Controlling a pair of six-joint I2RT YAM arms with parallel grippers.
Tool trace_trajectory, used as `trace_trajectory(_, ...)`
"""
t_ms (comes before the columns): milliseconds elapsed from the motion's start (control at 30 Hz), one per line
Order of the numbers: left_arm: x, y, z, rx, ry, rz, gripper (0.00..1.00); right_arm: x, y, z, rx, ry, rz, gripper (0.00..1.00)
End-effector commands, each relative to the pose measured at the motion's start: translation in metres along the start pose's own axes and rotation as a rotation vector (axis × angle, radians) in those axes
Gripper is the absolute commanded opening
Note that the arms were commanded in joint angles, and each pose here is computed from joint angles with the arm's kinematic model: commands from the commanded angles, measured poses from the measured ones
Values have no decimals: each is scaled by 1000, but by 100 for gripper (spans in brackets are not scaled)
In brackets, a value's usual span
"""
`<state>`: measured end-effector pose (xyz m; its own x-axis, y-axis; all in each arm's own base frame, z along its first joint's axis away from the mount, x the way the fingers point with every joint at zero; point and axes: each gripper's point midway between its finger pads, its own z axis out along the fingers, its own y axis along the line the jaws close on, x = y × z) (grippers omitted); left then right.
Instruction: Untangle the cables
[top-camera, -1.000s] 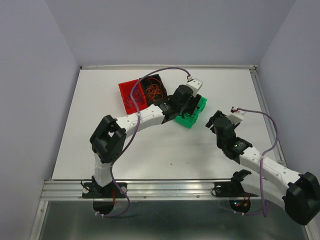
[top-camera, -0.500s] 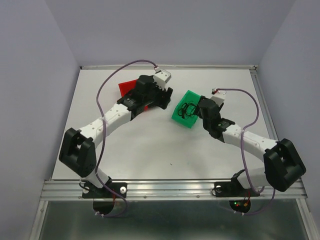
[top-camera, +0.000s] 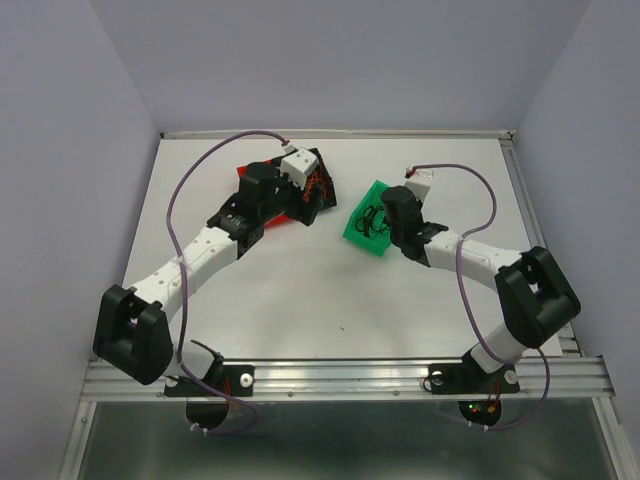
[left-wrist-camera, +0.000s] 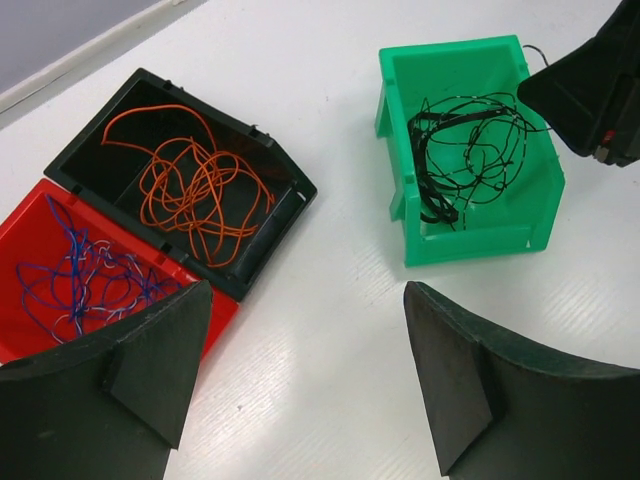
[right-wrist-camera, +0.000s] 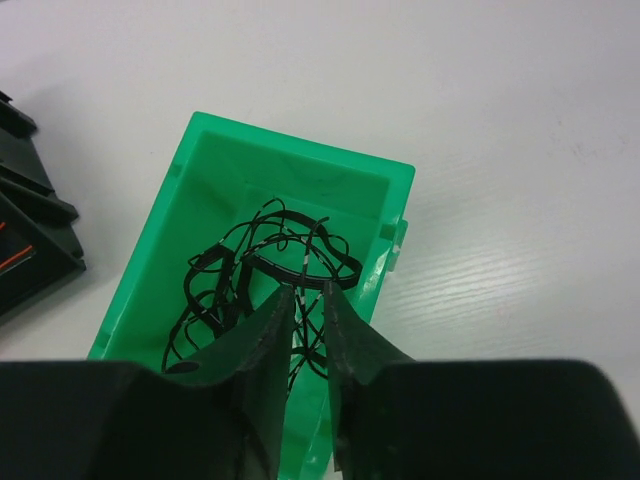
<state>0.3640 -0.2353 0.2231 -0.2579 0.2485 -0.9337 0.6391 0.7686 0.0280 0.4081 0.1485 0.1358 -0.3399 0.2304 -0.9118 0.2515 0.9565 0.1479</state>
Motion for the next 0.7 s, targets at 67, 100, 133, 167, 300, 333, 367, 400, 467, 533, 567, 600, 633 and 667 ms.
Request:
trace_trajectory(67,-25,-4,-4,29,-93,30,88,-27,18,6,-27,-56,65,1)
trace_trajectory(100,-24,-4,-2,32,-90,32,88,-25,25,6,-60,-41,69,1)
trace_trajectory(133,-23,-4,-1,31,-85,31,88,-21,28,8,-74,-29,67,1)
trace_trajectory(167,-22,-4,0,33,-82,30,88,-17,35,9,-102,-12,62,1)
trace_trajectory(300,-18,-6,4,44,-70,30,87,-7,49,21,-127,19,50,1)
trace_trajectory(333,-18,-5,4,41,-69,29,87,-4,51,25,-122,25,46,1)
trace_trajectory(367,-18,-5,4,42,-68,33,87,7,52,31,-114,48,29,1)
trace_trajectory(400,-19,-5,3,40,-71,33,87,12,53,35,-111,60,25,1)
trace_trajectory(467,-19,-5,3,39,-72,33,86,15,56,41,-86,81,28,1)
trace_trajectory(533,-20,-5,1,41,-77,36,86,32,47,50,-16,118,10,1)
trace_trajectory(567,-20,-5,1,41,-77,36,86,32,47,54,5,115,10,1)
trace_trajectory(600,-21,-7,-1,47,-81,36,86,41,41,59,44,119,-4,1)
trace_trajectory(633,-20,-7,0,47,-79,35,86,47,39,62,62,129,-6,1)
trace_trajectory(667,-21,-7,-1,49,-81,37,86,44,42,66,65,122,2,1)
